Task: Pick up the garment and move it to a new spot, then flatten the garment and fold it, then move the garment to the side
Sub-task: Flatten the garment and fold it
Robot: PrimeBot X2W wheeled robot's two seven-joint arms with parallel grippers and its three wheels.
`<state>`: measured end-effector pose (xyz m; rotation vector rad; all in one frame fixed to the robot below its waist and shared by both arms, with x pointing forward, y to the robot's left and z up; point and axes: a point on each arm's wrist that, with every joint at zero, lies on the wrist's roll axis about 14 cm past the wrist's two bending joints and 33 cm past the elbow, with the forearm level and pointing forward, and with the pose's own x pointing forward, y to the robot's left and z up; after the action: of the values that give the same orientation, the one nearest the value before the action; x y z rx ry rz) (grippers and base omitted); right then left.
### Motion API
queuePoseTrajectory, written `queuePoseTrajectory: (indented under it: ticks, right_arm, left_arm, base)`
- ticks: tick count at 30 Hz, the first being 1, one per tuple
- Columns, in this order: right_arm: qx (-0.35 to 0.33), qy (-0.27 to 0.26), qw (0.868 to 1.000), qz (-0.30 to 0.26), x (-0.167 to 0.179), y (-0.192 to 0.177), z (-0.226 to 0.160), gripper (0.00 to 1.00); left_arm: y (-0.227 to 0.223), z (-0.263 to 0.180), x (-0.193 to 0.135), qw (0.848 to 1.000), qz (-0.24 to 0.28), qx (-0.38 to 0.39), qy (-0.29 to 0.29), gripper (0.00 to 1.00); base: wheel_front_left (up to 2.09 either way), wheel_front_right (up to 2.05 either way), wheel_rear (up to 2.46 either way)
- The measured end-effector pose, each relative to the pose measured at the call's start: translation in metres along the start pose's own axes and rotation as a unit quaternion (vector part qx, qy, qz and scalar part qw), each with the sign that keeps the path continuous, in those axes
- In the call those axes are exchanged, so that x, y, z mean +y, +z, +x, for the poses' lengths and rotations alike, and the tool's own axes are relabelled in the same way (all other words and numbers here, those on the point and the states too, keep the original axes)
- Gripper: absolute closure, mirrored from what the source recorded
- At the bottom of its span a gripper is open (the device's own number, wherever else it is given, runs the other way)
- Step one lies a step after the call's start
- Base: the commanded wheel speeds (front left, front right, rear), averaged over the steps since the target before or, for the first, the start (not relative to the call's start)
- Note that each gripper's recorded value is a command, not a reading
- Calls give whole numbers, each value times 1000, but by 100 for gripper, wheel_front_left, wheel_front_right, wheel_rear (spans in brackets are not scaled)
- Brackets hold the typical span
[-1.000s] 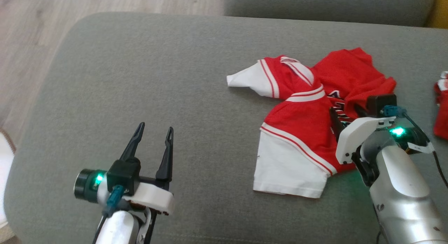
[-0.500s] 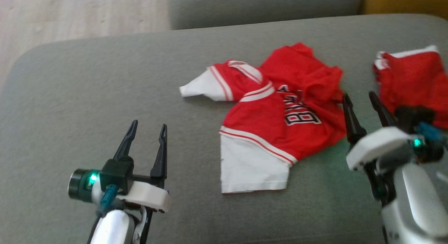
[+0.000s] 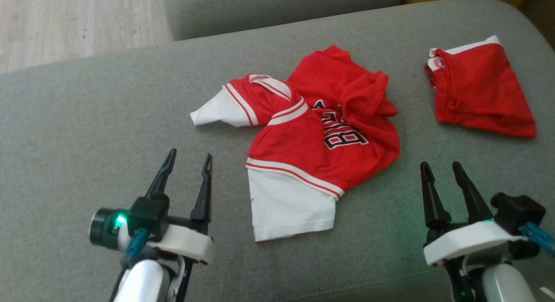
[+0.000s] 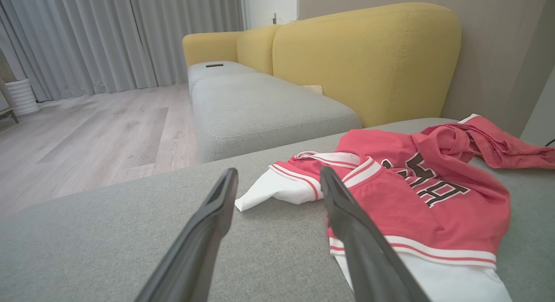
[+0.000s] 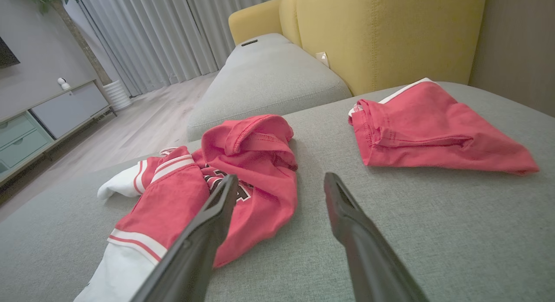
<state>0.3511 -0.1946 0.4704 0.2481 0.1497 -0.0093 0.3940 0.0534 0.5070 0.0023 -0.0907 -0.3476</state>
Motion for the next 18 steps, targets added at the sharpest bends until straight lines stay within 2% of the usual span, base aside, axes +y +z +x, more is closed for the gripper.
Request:
queuePoseTrajectory:
  ticks: [7,13,18]
  right_arm:
    - [-7,-1,1000,-2,-1,6,8,0]
    - [-7,-7,1000,-3,-5,6,10,0]
    - [-6,-13,1000,-2,-9,5,8,0]
  left_arm:
    - [-16,-2,-14,999,-37,26,-24,0]
    - [-84,-26,-43,985,-50,151,-72,0]
    - [-102,-38,-64,972,-63,199,-110,0]
  base:
    - [0,0,0]
    - [0,0,0]
    - [0,0,0]
